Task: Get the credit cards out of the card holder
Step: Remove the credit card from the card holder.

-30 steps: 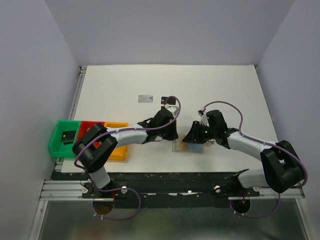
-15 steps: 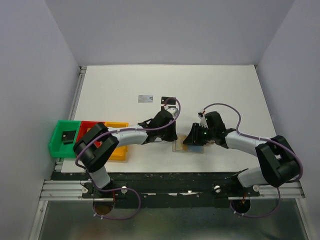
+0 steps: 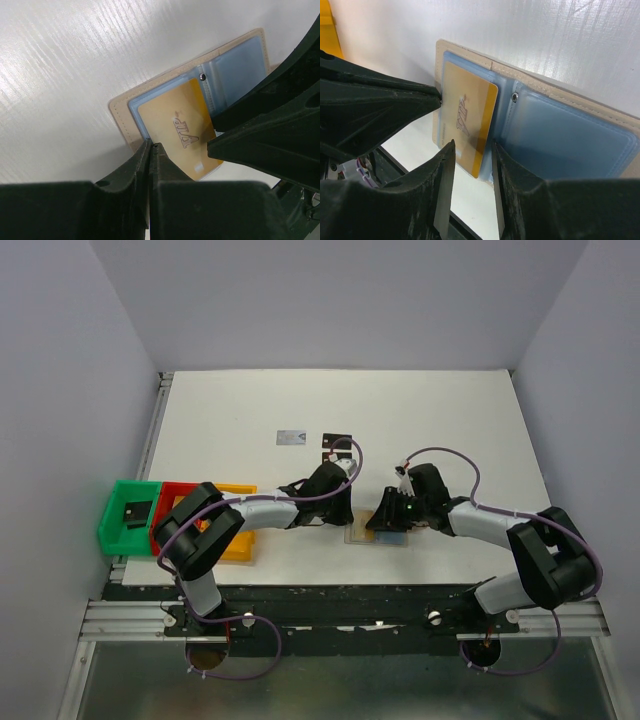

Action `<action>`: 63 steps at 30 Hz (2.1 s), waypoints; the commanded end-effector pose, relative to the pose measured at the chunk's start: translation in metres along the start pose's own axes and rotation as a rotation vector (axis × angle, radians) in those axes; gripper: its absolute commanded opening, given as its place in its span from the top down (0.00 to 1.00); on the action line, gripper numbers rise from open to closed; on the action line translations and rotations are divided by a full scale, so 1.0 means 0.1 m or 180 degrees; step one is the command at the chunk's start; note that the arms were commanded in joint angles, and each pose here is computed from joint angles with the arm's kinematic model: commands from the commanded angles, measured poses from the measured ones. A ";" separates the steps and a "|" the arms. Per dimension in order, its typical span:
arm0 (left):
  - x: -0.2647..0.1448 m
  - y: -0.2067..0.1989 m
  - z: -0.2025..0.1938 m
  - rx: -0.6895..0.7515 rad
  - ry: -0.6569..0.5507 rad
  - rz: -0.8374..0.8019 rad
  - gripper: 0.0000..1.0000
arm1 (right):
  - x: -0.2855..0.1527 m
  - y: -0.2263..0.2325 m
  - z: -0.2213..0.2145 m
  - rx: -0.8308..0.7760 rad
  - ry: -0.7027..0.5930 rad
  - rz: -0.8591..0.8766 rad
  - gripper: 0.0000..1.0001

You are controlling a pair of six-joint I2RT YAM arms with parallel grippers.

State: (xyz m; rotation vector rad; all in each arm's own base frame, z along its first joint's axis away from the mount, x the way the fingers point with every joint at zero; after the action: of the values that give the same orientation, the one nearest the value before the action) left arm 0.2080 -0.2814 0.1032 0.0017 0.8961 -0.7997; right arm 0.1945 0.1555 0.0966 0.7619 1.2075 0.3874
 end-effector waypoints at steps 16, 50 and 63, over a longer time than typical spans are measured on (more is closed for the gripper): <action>0.07 0.06 -0.12 -0.0060 0.0149 0.0103 0.87 | 0.03 0.02 0.01 0.0061 -0.0020 0.0232 0.58; 0.07 0.09 -0.28 -0.0163 0.0222 0.0148 0.94 | 0.11 -0.05 0.00 0.0212 0.0114 0.1093 0.63; 0.08 0.05 -0.28 -0.0125 0.0206 0.0071 0.94 | 0.18 -0.04 0.01 0.0229 0.0335 0.1261 0.63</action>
State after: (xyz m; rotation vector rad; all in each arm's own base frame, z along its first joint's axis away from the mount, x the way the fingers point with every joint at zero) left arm 0.2068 -0.2807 0.0967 -0.0395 0.8976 -0.7773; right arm 0.1992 0.1596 0.0776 1.0476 1.1653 0.6293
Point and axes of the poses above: each gripper's point midway between its finger pads, its own x axis out along the fingers, its own y axis along the line the jaws close on, z = x × y, the point moved 10 cm from there along -x, back along the fingers, and after that the axes turned 15 degrees about x, right-handed, at the moved point
